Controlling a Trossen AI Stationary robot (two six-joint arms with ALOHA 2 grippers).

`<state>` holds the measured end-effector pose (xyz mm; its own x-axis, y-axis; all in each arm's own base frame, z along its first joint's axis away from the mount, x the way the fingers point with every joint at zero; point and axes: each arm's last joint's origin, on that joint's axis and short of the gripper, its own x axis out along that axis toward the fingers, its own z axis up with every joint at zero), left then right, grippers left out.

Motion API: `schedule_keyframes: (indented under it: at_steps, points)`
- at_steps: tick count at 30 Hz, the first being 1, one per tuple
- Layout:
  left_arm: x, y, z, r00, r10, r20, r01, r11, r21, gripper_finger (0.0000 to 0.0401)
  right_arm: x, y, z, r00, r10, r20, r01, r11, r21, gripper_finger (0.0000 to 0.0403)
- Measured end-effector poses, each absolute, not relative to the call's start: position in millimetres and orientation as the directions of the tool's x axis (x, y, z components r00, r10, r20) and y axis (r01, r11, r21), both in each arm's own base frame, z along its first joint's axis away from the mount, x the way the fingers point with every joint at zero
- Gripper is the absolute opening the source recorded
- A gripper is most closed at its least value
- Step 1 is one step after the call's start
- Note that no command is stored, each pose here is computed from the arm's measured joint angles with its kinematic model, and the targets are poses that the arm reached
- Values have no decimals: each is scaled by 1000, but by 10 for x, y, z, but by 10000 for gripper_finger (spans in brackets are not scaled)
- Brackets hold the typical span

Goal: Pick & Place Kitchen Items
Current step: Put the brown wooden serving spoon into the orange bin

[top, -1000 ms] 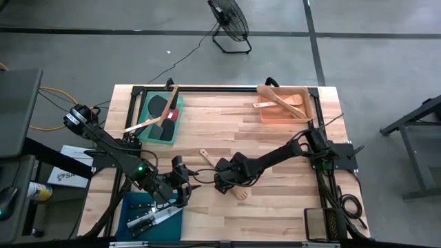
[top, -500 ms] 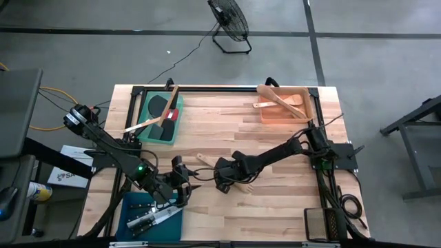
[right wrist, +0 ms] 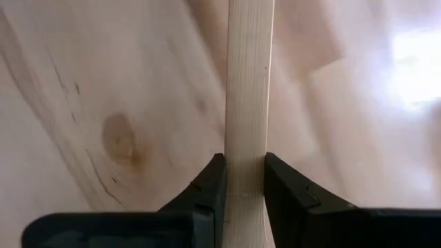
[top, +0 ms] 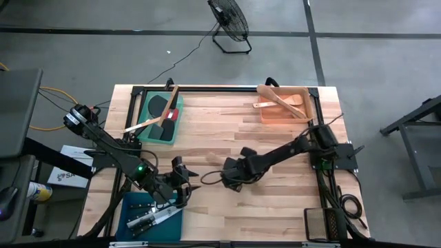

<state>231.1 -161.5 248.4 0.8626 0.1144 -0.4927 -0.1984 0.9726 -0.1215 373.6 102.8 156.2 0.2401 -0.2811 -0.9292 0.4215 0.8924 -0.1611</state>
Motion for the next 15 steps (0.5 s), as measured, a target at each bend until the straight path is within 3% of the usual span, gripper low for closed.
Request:
schedule_keyframes:
  at_steps: [10,15]
  points:
    - [2314,-1617,2447,852,124,-508,-212,970,-119,212,3406,846,2039,152,-503,-851,404,817,-411,65]
    - [2323,-1625,2430,850,126,-511,-213,970,-115,212,3260,607,2200,60,-652,-756,402,709,-580,65]
